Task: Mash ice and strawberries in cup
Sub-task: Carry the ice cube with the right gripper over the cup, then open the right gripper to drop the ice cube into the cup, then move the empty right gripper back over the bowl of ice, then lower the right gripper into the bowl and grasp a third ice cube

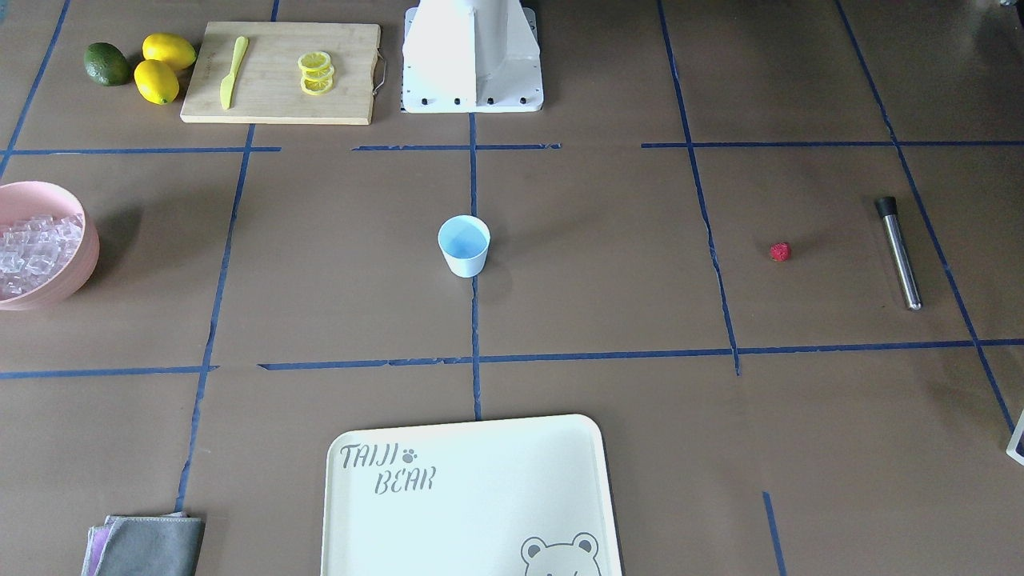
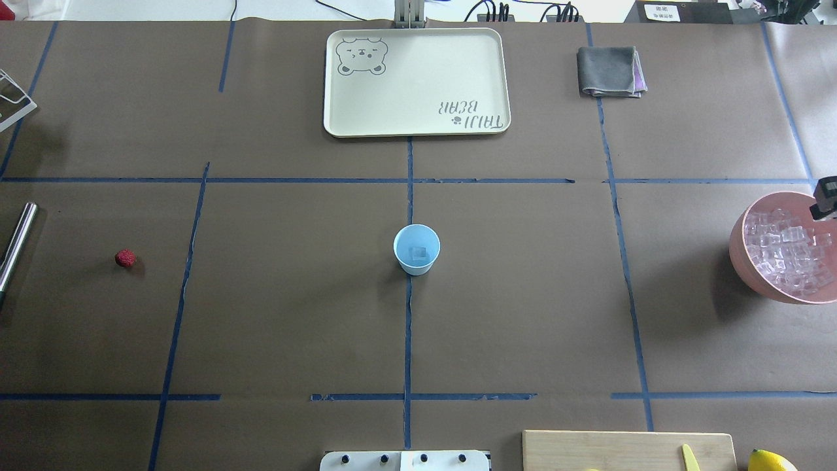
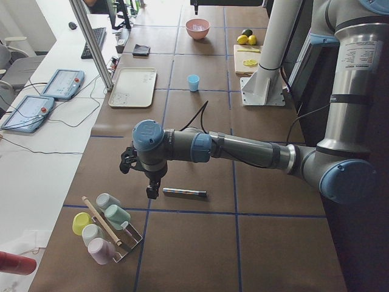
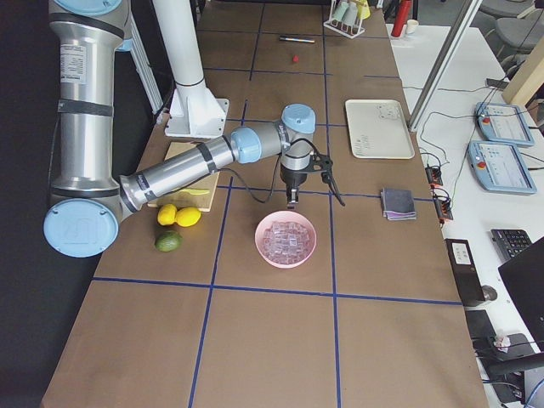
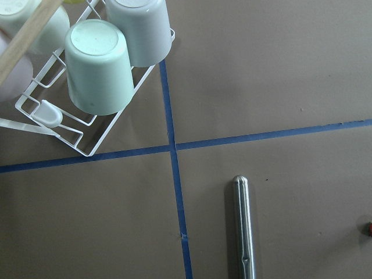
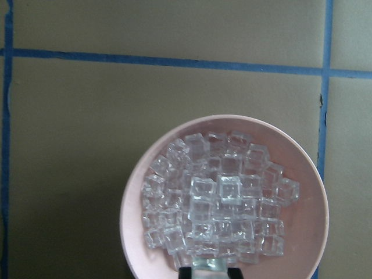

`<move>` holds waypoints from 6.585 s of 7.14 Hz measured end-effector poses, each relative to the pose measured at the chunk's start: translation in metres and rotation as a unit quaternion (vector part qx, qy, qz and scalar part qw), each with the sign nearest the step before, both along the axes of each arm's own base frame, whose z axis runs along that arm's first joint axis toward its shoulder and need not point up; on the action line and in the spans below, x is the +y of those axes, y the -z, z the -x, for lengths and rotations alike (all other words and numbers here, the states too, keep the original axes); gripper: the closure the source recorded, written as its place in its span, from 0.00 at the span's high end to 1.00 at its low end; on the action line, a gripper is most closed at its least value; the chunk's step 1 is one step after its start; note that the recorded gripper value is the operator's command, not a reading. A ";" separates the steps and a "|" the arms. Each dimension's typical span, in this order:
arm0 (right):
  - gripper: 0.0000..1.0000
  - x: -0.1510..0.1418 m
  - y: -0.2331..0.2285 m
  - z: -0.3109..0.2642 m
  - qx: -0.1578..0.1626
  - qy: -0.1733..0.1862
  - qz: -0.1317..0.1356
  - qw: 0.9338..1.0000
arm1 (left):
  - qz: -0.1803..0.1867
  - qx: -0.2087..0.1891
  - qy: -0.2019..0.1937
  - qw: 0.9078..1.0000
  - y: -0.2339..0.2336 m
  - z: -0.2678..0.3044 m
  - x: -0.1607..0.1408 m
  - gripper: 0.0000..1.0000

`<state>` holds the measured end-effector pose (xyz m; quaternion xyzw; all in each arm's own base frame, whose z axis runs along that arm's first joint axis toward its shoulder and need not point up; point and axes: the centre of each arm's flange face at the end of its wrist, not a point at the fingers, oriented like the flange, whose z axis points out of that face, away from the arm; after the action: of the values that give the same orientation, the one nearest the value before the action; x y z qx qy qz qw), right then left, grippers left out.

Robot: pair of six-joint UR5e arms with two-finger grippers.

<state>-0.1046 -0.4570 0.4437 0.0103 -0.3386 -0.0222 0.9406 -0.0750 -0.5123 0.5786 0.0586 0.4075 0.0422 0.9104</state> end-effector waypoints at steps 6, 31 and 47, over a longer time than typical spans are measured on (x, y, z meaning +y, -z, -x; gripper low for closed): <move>0.00 -0.045 0.271 0.276 -0.067 -0.065 0.087 0.992 | 0.004 0.000 -0.003 1.000 -0.003 -0.004 -0.001 1.00; 1.00 -0.001 0.323 0.452 -0.044 -0.085 0.079 0.992 | 0.004 0.000 -0.004 1.000 0.001 -0.009 -0.006 1.00; 1.00 -0.008 -0.093 0.032 0.024 0.028 0.005 0.999 | -0.001 0.000 -0.009 1.000 0.010 -0.015 -0.011 1.00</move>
<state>-0.1371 -0.4652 0.5364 -0.0039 -0.3162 -0.0470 0.9475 -0.0597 -0.5230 0.5691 0.0565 0.4083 0.0505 0.9097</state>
